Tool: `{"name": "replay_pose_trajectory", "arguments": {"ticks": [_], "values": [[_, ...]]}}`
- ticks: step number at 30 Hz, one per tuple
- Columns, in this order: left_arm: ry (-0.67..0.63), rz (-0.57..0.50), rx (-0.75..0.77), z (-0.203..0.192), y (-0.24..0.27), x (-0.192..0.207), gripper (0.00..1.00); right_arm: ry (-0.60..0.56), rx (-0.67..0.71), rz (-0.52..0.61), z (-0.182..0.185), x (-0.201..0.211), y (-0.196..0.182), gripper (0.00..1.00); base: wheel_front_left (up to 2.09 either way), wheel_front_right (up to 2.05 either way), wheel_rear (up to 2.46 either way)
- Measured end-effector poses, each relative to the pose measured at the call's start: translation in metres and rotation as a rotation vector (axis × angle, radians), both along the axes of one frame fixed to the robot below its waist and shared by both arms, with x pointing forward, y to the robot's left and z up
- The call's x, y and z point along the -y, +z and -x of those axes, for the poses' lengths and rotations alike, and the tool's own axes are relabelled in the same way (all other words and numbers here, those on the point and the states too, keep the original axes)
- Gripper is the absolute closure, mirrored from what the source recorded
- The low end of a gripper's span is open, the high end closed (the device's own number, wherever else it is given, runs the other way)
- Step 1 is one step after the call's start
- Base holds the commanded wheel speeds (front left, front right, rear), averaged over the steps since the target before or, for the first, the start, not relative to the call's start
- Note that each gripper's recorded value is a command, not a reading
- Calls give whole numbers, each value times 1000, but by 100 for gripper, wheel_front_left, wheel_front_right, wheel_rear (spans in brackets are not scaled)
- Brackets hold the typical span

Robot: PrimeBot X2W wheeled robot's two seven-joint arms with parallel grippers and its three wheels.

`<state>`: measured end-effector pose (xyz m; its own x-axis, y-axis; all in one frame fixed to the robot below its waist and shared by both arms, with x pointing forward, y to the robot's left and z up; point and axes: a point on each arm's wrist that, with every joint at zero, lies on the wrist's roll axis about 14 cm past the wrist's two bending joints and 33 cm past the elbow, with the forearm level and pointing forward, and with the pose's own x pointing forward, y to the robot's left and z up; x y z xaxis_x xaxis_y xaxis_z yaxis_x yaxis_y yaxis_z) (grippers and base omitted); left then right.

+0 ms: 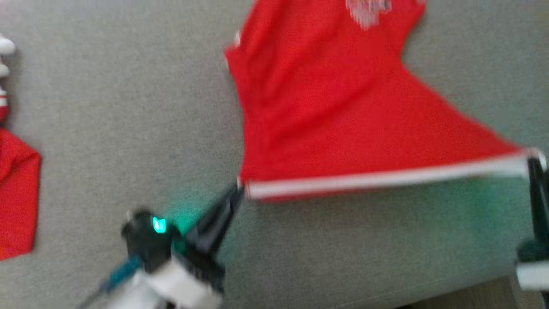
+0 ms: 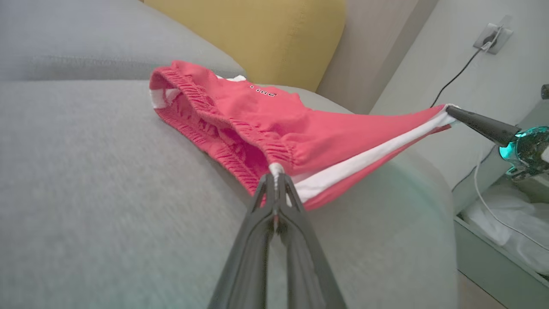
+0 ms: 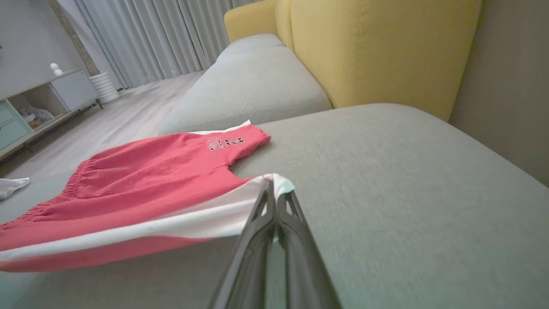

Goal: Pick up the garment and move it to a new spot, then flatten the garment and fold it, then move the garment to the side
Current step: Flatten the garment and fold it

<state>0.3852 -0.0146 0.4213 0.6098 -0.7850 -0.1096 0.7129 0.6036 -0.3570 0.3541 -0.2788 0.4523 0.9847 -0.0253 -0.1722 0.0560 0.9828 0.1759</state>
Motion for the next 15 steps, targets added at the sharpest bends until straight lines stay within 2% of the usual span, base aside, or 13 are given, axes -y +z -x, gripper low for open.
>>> {"name": "replay_pose_trajectory", "arguments": {"ticks": [3, 5, 8, 15], "values": [[6, 5, -49, 33, 1, -6, 100, -22, -37, -5, 33, 3, 6, 100, 0, 0, 0], [22, 40, -60, 43, 12, -6, 100, -26, -30, 17, 40, 7, 18, 100, 0, 0, 0], [88, 136, -47, 31, 39, -8, 100, 7, -7, 66, 22, 8, 34, 100, 0, 0, 0], [142, 197, -53, -32, 55, 7, 100, 125, -39, 161, -60, 2, 34, 100, 0, 0, 0]]}}
